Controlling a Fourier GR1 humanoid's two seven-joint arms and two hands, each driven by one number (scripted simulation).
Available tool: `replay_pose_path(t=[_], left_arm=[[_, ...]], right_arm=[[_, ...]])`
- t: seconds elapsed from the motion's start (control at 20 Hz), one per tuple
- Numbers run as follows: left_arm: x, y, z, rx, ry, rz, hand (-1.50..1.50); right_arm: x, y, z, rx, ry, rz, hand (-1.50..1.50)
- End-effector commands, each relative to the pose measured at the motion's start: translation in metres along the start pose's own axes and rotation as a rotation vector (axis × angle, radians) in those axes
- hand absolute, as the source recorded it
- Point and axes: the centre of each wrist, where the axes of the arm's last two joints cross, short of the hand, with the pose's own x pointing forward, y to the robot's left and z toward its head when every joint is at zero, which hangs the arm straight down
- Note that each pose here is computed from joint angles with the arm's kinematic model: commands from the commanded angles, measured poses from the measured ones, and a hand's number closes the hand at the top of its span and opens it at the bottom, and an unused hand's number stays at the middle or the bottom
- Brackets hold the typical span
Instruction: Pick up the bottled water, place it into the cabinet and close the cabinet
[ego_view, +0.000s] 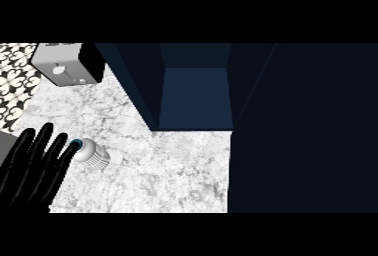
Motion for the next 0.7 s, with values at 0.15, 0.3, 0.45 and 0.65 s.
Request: replay_pose_path(t=[0.15, 0.3, 0.45, 0.65], left_arm=[[0.028, -0.011, 0.027, 0.029, -0.08, -0.009, -1.5], [0.02, -0.012, 0.017, 0.002, -0.075, -0.005, -1.5], [0.029, -0.011, 0.042, 0.018, -0.054, -0.007, -1.5], [0.033, -0.003, 0.041, 0.063, -0.049, -0.009, -1.5]], right_arm=[[0.041, 0.012, 0.029, 0.026, -0.046, -0.084, -1.5], [0.036, -0.001, 0.02, 0.053, -0.039, -0.076, -1.5], [0.038, 0.004, 0.02, 0.027, -0.05, -0.079, -1.5], [0.041, 0.01, 0.032, 0.015, -0.042, -0.098, -1.5]])
